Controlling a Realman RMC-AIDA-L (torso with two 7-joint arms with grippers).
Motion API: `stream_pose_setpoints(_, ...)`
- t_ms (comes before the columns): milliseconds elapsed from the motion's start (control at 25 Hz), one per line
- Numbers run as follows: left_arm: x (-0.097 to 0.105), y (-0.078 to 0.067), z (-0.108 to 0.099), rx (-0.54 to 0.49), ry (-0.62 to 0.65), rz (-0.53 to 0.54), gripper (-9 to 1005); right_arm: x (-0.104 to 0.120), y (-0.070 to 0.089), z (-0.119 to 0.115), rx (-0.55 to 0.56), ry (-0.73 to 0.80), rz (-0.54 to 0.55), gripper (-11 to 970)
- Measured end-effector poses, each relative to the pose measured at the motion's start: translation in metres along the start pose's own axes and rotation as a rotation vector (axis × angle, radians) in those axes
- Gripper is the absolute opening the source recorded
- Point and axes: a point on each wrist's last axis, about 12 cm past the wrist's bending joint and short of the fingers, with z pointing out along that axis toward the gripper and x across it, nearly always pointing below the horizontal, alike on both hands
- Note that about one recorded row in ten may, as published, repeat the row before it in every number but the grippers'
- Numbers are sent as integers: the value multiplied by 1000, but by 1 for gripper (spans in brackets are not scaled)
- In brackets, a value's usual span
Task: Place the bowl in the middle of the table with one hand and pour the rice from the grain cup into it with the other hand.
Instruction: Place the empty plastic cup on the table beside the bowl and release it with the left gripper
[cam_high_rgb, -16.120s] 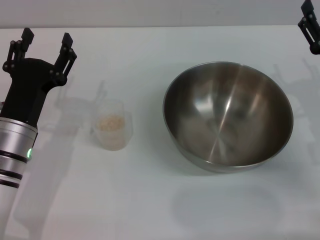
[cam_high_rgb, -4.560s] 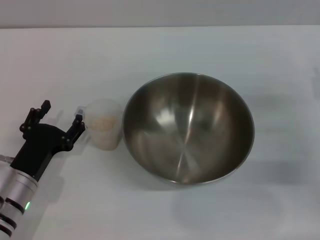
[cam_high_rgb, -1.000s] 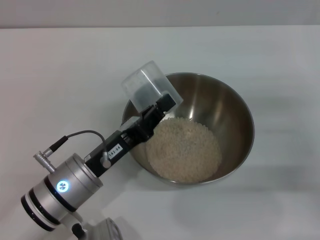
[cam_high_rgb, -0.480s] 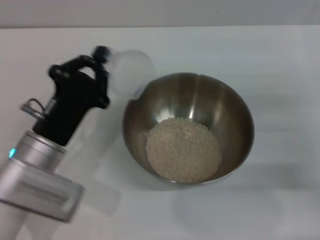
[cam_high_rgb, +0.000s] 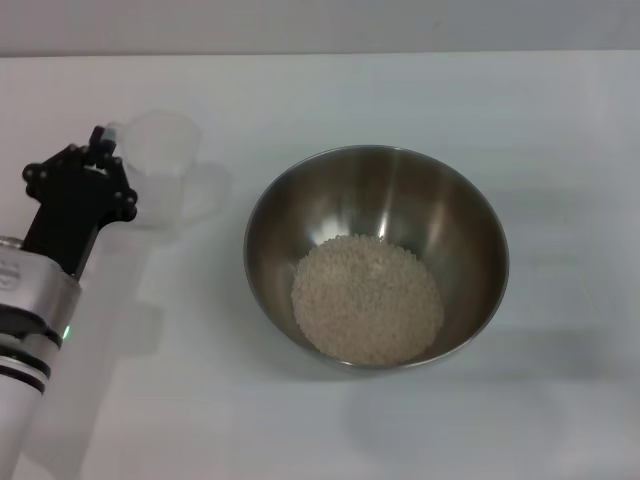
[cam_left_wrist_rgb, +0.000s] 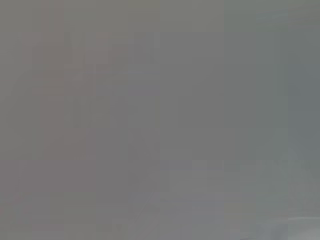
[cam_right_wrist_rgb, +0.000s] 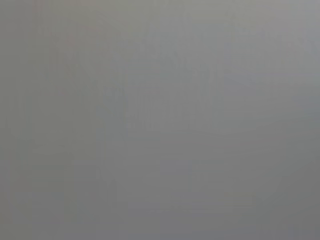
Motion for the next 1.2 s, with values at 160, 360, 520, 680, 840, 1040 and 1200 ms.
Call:
stream_pose_setpoints(160,11,3,1,-23,92,-101,82,0,1,1,-3,-2,6,495)
stream_pose_setpoints(360,16,3,2,-22,148,-122,86,0,2,2,-8,-4,8,495)
stream_pose_setpoints(520,18,3,2,-19,162,-125,89,0,2,2,-10,-5,9,495)
stream_pose_setpoints(680,19,3,2,-19,164,-125,93,0,2,2,-10,-5,9,495)
stream_pose_setpoints(840,20,3,1,-17,168,-122,96,0,2,2,-10,-5,10,495)
stream_pose_setpoints(1040,22,4,-3,-20,177,-122,138,0,3,4,-13,-8,12,494)
stream_pose_setpoints(1200,24,5,-7,-19,186,-119,295,0,3,7,-15,-13,14,494)
